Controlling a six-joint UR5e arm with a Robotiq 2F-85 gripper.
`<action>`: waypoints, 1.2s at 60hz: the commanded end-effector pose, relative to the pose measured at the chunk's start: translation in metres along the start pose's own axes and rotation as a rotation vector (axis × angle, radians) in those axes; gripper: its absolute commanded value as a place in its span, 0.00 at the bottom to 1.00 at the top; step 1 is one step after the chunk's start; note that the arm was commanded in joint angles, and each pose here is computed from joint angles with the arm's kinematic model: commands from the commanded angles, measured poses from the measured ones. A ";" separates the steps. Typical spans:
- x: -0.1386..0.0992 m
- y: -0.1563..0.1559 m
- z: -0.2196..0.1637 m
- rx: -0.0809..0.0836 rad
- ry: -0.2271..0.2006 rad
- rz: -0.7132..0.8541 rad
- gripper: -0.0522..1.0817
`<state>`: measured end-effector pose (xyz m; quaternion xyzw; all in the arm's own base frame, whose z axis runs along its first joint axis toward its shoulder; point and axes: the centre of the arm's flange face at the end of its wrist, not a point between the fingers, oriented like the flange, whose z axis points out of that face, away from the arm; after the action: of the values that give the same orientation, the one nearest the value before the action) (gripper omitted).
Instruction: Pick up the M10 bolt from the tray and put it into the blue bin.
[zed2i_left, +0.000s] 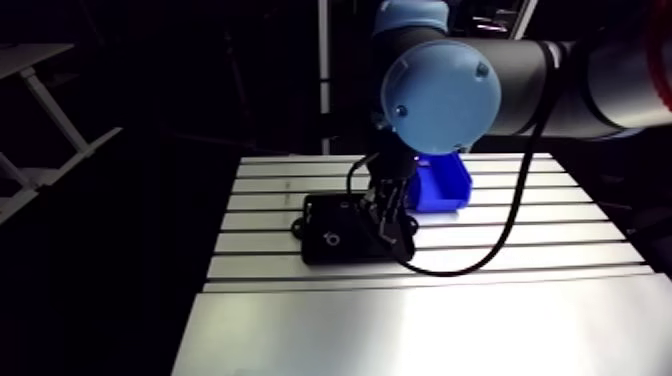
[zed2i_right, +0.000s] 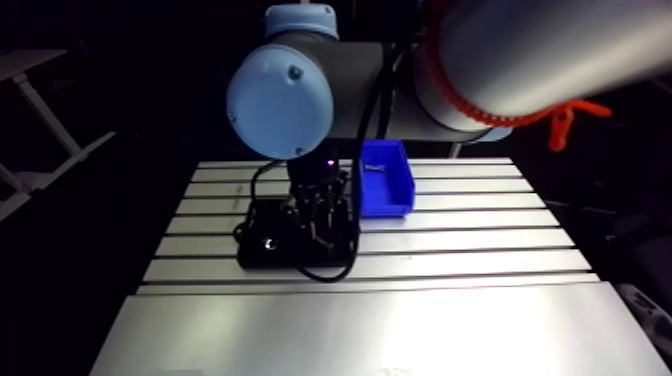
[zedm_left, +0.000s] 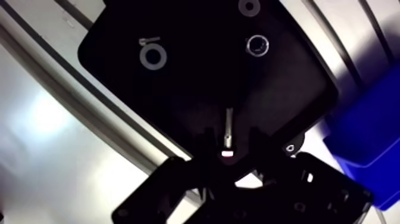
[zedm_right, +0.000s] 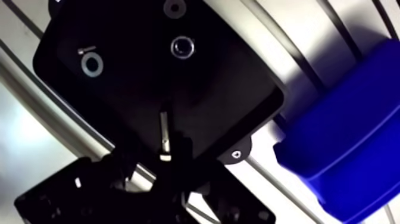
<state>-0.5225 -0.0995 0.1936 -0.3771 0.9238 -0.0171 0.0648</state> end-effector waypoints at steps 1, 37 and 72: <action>0.001 0.002 0.009 -0.011 -0.008 -0.001 0.55; -0.001 0.002 0.024 0.000 -0.033 -0.003 0.55; 0.000 0.001 0.025 0.000 -0.034 -0.003 0.64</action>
<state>-0.5201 -0.0981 0.1694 -0.3793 0.9217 -0.0108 0.0800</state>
